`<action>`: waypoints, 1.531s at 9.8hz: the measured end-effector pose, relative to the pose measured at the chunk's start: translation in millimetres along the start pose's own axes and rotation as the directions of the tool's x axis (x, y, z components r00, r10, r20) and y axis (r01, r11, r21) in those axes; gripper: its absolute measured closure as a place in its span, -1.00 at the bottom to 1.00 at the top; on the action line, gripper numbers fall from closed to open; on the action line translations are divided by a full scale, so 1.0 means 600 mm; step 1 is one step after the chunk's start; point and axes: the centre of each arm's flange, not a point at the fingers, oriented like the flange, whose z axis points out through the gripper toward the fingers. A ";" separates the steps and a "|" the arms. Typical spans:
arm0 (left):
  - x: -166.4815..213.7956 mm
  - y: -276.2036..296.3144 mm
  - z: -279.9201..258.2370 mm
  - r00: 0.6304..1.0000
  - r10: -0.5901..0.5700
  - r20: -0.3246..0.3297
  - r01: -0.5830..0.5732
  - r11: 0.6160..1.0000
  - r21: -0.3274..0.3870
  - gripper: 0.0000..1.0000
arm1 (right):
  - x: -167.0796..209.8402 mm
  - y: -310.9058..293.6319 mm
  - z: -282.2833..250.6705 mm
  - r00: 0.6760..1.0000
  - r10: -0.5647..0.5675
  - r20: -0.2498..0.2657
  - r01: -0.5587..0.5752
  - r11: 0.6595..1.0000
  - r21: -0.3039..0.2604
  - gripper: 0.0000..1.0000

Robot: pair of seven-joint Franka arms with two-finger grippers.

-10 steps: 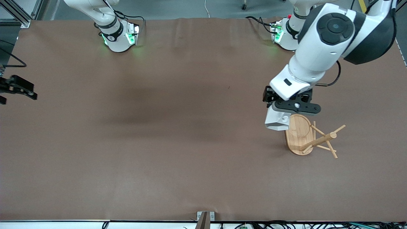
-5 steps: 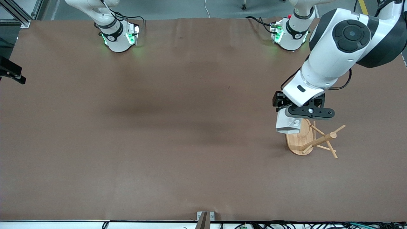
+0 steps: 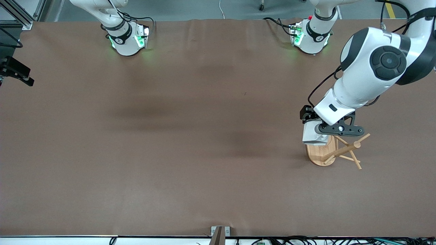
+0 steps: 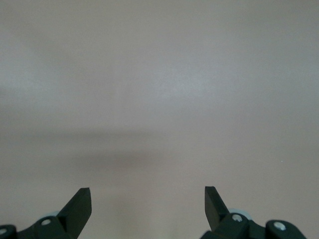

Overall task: Hang cup on rack
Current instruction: 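Lower the cup with the left gripper onto a rack peg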

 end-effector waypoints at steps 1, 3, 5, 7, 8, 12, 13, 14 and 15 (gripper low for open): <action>-0.007 0.000 0.016 1.000 0.024 -0.003 -0.024 1.000 -0.009 -0.52 | -0.002 0.000 0.001 1.000 0.001 -0.002 -0.001 1.000 0.000 -1.00; -0.025 -0.006 0.042 0.998 0.068 0.002 -0.068 0.998 -0.001 -0.52 | -0.001 0.002 0.002 1.000 0.003 -0.004 -0.003 1.000 0.000 -1.00; -0.043 -0.029 0.064 0.994 0.107 0.001 -0.107 0.994 0.015 -0.52 | -0.001 0.002 0.002 1.000 0.003 -0.008 -0.003 1.000 -0.001 -1.00; -0.050 -0.061 0.079 0.991 0.134 0.007 -0.134 0.991 0.020 -0.52 | 0.000 0.002 0.002 1.000 0.003 -0.011 -0.003 1.000 -0.001 -1.00; -0.051 -0.064 0.085 0.991 0.132 0.005 -0.132 0.991 0.007 -0.52 | 0.000 0.002 0.002 1.000 0.003 -0.011 -0.003 1.000 -0.001 -1.00; -0.050 -0.083 0.103 0.990 0.143 -0.012 -0.143 0.990 0.000 -0.52 | 0.000 0.002 0.002 1.000 0.004 -0.011 -0.004 1.000 -0.001 -1.00; -0.048 -0.089 0.103 0.990 0.142 -0.020 -0.142 0.990 0.001 -0.52 | 0.000 0.002 0.002 1.000 0.004 -0.011 -0.004 1.000 -0.001 -1.00; -0.047 -0.091 0.106 0.990 0.142 -0.022 -0.142 0.990 0.000 -0.52 | 0.000 0.002 0.002 1.000 0.004 -0.012 -0.004 1.000 -0.001 -1.00; -0.047 -0.092 0.110 0.990 0.143 -0.020 -0.143 0.990 -0.001 -0.52 | 0.000 0.002 0.002 1.000 0.004 -0.012 -0.004 1.000 -0.001 -1.00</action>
